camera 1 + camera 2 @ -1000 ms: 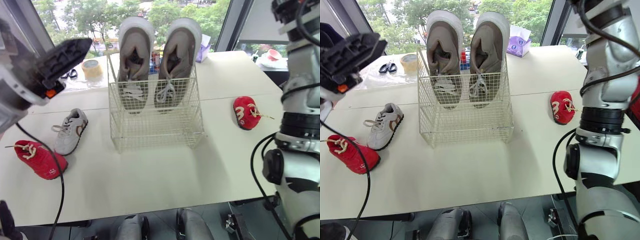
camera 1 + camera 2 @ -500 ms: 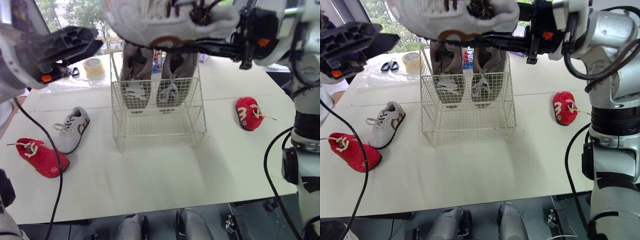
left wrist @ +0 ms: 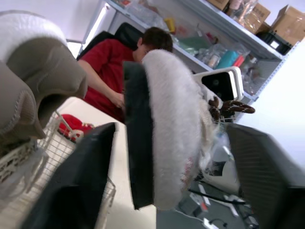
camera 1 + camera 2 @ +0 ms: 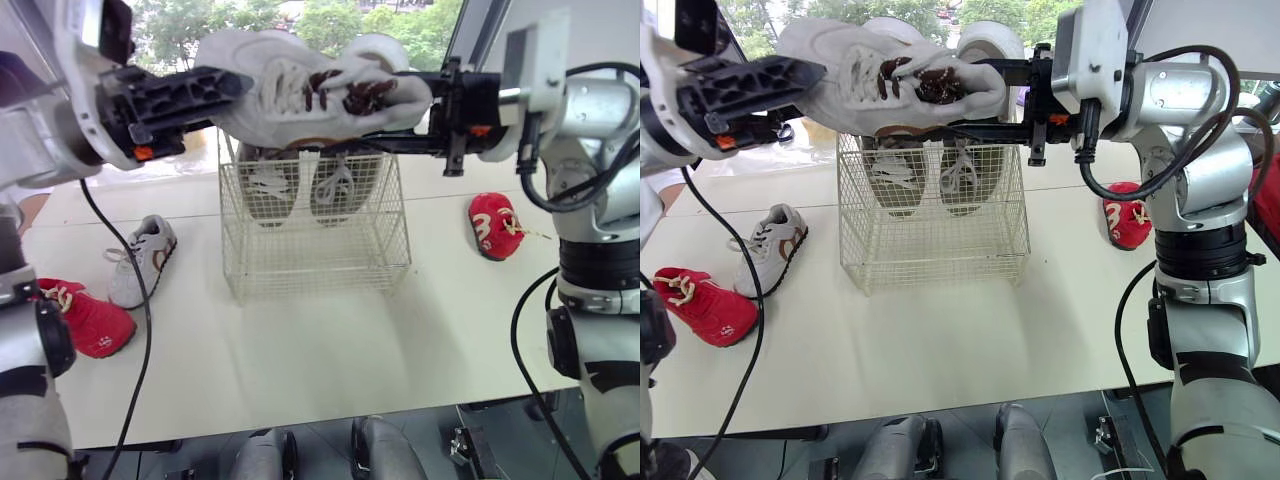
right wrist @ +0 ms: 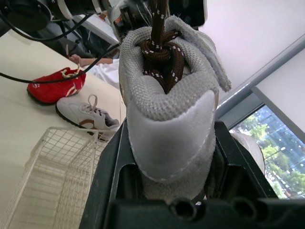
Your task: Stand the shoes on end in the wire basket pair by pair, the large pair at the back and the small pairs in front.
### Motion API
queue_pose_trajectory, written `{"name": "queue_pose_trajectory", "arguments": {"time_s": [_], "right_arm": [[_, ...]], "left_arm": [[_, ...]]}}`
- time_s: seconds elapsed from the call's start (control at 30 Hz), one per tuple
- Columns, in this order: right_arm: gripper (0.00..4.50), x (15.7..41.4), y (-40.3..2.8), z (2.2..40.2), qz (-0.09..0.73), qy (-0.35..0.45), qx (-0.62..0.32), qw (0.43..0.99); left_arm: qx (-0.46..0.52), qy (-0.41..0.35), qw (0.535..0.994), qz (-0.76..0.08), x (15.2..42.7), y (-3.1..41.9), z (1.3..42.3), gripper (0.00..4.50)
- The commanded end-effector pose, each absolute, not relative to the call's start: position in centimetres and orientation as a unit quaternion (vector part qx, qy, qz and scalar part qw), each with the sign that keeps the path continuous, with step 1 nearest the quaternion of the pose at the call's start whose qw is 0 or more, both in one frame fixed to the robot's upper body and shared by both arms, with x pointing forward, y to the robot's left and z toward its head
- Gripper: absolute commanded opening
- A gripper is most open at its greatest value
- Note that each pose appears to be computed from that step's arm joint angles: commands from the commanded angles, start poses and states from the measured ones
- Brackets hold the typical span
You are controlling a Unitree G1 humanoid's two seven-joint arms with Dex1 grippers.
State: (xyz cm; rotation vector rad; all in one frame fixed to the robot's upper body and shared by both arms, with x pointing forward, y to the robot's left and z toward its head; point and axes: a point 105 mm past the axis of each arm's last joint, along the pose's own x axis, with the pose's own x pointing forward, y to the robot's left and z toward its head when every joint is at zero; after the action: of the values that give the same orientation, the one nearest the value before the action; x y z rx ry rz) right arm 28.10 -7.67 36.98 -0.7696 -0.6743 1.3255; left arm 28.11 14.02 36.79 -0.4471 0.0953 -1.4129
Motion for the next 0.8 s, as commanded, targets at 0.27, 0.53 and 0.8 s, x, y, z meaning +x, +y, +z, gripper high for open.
{"name": "queue_pose_trajectory", "arguments": {"time_s": [0.27,0.53,0.8], "right_arm": [[3.06,26.9,-7.8,37.1,0.59,-0.305,-0.357,0.657],[4.32,29.3,-13.1,36.6,0.523,-0.252,0.202,0.789],[4.32,27.7,-9.0,36.9,0.474,-0.258,0.441,0.717]], "left_arm": [[-0.208,0.003,0.737,-0.643,27.6,14.7,38.4,0.26],[-0.295,-0.141,0.744,-0.583,27.9,16.9,40.0,0.26],[-0.34,-0.21,0.714,-0.575,27.9,13.2,39.9,0.26]]}}
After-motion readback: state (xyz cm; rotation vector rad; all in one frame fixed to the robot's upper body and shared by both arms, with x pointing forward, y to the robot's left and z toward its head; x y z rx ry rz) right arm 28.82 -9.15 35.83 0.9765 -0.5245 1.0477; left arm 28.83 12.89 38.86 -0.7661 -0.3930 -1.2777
